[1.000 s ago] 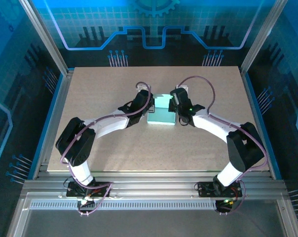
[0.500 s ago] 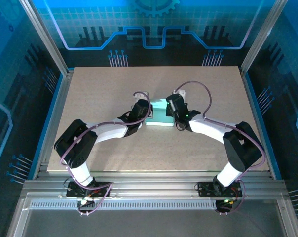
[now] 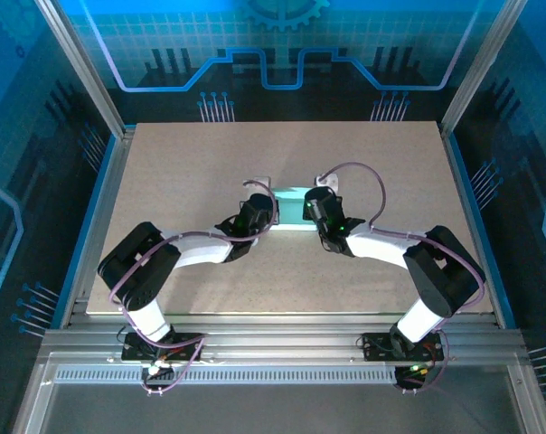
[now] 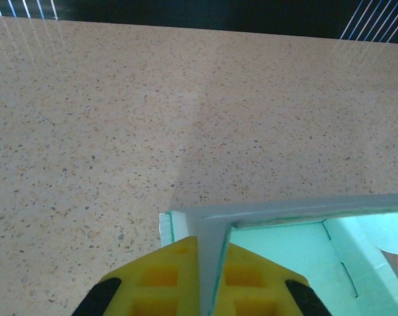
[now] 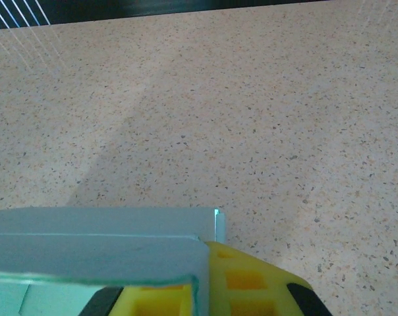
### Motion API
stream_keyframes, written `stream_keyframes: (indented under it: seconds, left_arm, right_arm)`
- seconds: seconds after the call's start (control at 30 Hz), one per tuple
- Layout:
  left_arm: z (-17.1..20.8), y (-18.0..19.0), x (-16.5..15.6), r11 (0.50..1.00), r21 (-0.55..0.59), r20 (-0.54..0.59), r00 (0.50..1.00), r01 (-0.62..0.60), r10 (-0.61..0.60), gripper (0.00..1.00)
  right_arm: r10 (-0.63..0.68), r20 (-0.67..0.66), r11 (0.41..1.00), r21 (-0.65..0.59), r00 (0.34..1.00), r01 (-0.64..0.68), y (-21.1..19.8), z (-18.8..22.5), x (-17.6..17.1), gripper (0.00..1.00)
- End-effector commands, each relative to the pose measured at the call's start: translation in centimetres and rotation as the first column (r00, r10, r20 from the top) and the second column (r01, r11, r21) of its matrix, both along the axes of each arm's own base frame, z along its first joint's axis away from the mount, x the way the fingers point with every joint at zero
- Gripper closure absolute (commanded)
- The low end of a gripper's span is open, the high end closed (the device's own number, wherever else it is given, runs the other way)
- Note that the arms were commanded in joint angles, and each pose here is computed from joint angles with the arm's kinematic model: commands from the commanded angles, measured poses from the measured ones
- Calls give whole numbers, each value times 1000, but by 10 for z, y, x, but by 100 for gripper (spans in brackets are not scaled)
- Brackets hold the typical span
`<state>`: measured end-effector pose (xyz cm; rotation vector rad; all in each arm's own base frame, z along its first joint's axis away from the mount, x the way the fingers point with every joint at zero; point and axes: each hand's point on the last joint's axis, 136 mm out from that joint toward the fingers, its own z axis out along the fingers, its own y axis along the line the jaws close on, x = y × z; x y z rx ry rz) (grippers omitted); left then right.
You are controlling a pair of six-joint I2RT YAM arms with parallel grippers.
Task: Fold the paper box
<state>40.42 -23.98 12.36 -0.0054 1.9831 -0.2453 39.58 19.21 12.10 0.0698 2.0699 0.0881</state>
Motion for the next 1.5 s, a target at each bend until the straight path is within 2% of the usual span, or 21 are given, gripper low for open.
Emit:
stream_keyframes:
  seconds: [0.0, 0.53, 0.8, 0.9, 1.23, 1.47]
  left_arm:
    - [27, -23, -8, 995, -65, 99, 993, 76, -69, 100]
    - [11, -36, -19, 998, -21, 193, 980, 55, -49, 100]
    - [1, -28, -27, 999, -19, 205, 978, 35, -30, 100]
    - [4, -25, -28, 999, 5, 207, 978, 31, -32, 100]
    - [-3, -20, -27, 998, 57, 179, 984, 4, -14, 100]
    - [-11, -19, -25, 997, 80, 166, 986, -10, -3, 100]
  right_arm:
    - [69, 12, 998, 9, 998, -69, 17, -5, -12, 100]
    - [80, 71, 997, -27, 994, -78, 10, -27, -33, 100]
    - [86, 63, 996, -34, 994, -84, 9, -32, -39, 99]
    - [88, 71, 996, -35, 994, -86, 9, -25, -39, 93]
    - [137, 78, 990, -19, 987, -136, 15, -12, -43, 53]
    - [192, 47, 981, -11, 980, -192, 10, -13, -62, 24]
